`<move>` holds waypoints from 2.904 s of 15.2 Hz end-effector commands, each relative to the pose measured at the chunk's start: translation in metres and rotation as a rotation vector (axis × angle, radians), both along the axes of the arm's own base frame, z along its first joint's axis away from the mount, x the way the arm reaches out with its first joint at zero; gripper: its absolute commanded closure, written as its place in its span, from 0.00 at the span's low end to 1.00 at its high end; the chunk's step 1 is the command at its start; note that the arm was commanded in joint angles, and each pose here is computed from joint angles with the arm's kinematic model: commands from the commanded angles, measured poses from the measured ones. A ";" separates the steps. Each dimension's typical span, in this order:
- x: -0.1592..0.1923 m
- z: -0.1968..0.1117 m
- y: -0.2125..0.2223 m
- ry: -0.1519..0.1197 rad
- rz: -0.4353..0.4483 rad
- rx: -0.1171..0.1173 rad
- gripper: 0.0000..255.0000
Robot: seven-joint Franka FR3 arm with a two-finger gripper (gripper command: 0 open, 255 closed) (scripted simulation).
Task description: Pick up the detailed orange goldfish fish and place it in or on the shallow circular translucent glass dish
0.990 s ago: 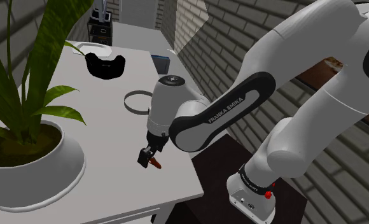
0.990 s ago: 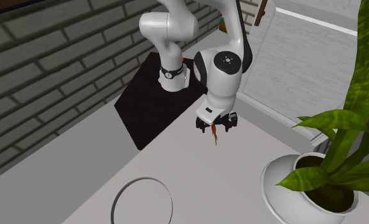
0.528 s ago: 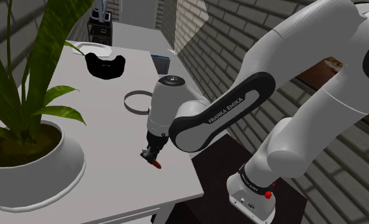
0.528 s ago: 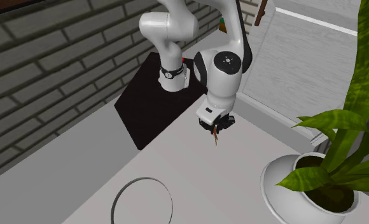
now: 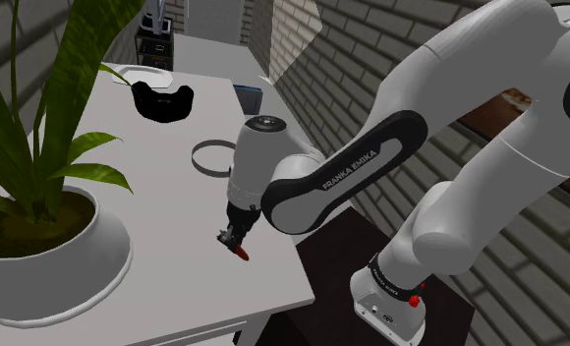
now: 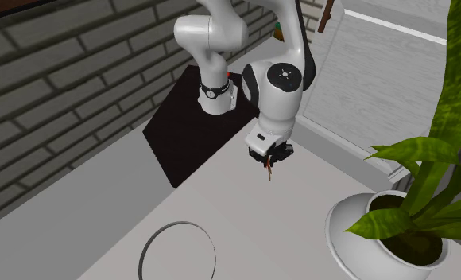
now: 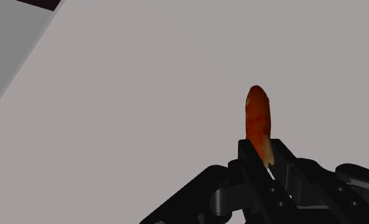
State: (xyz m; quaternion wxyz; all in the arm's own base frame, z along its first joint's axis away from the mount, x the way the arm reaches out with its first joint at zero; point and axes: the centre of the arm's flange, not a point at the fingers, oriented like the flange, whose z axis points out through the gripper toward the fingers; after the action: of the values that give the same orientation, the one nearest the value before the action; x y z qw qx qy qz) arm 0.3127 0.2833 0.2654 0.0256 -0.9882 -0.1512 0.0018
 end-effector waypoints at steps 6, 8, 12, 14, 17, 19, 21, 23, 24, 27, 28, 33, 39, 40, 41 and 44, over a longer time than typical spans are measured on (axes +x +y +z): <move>0.000 0.034 0.000 0.000 0.000 0.000 1.00; 0.000 0.045 0.000 0.000 0.000 0.000 1.00; 0.000 0.066 0.000 0.000 0.000 0.000 1.00; 0.000 0.077 0.000 0.000 0.000 0.000 1.00; 0.000 0.092 0.000 0.000 0.000 0.000 1.00; 0.012 0.098 -0.006 0.000 0.000 0.000 1.00; 0.036 0.098 -0.018 0.000 0.000 0.000 1.00; 0.059 0.099 -0.030 0.000 0.000 0.000 1.00; 0.071 0.099 -0.036 0.000 0.000 0.000 1.00; 0.106 0.100 -0.054 0.000 0.000 0.000 1.00; 0.118 0.100 -0.060 0.000 0.000 0.000 1.00; 0.176 0.101 -0.091 0.000 0.000 0.000 1.00; 0.247 0.103 -0.127 0.000 0.000 0.000 1.00; 0.258 0.103 -0.133 0.000 0.000 0.000 1.00; 0.270 0.104 -0.139 0.000 0.000 0.000 1.00; 0.305 0.104 -0.157 0.000 0.000 0.000 1.00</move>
State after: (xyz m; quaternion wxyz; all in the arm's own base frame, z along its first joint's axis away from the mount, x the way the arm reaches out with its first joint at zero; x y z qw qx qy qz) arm 0.6042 0.1325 0.3718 0.0261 -0.9882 -0.1512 0.0017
